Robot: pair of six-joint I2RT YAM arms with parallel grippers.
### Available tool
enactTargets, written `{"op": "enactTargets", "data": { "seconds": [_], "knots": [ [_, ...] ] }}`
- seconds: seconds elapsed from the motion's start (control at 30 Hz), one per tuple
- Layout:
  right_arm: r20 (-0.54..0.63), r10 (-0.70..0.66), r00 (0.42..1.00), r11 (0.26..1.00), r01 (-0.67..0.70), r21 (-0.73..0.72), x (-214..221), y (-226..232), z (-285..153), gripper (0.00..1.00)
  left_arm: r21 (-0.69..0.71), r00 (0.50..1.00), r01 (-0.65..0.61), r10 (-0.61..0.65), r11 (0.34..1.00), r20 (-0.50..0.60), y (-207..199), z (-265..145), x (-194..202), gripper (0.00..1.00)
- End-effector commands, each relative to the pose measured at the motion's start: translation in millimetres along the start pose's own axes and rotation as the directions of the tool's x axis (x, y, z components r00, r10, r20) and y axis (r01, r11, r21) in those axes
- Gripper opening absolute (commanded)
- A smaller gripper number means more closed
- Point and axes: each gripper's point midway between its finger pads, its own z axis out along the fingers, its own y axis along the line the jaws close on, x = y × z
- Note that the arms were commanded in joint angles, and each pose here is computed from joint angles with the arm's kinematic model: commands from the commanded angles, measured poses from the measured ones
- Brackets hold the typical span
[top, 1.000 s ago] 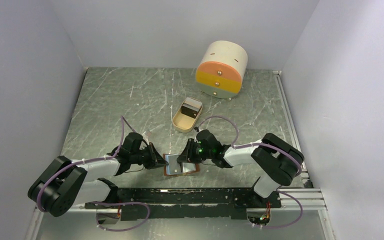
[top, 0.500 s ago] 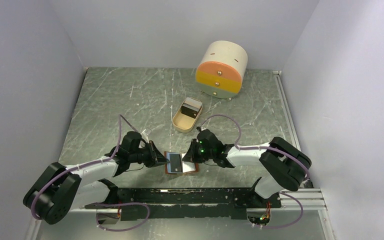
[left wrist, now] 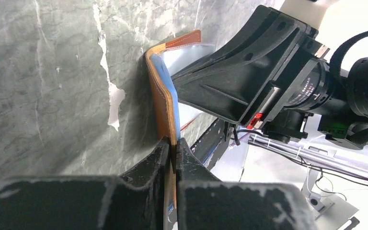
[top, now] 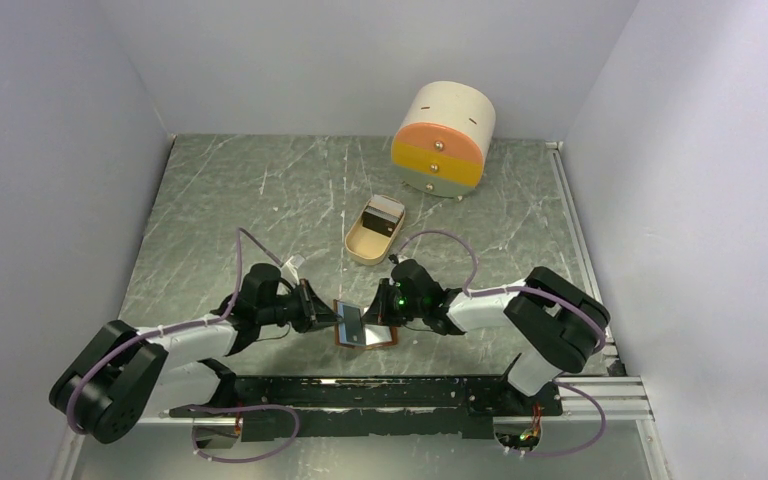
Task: Put the credit cards into the card holder
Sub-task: Insert the credit card into the card holder.
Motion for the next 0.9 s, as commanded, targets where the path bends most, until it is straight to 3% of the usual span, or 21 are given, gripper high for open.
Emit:
{"op": "enactTargets", "data": {
  "seconds": [0.0, 0.1, 0.2, 0.3, 0.5, 0.87],
  "knots": [
    [-0.025, 0.004, 1.0, 1.0, -0.004, 0.009, 10, -9, 3, 0.09, 0.078, 0.999, -0.049, 0.049, 0.996, -0.003, -16, 1, -1, 0.09],
    [-0.025, 0.01, 1.0, 1.0, -0.01, 0.007, 13, -11, 2, 0.09, 0.082, 0.998, -0.06, 0.061, 0.995, -0.004, -15, 3, 0, 0.09],
    [-0.023, 0.013, 1.0, 1.0, -0.013, 0.006, 14, -13, 1, 0.09, 0.14, 0.997, -0.077, 0.077, 0.987, 0.006, -24, 1, 0, 0.2],
    [-0.022, 0.013, 1.0, 1.0, -0.013, 0.008, 14, -14, 0, 0.09, 0.161, 0.996, -0.084, 0.084, 0.983, 0.006, -27, 1, 0, 0.22],
    [-0.022, 0.014, 1.0, 1.0, -0.014, 0.003, 15, -13, 0, 0.09, 0.145, 0.997, -0.079, 0.081, 0.986, -0.003, -21, 5, 1, 0.09],
    [-0.027, 0.014, 1.0, 1.0, -0.013, 0.008, 16, -16, 1, 0.09, -0.027, 0.998, -0.057, 0.056, 0.998, -0.039, 9, 18, 3, 0.12]
  ]
}}
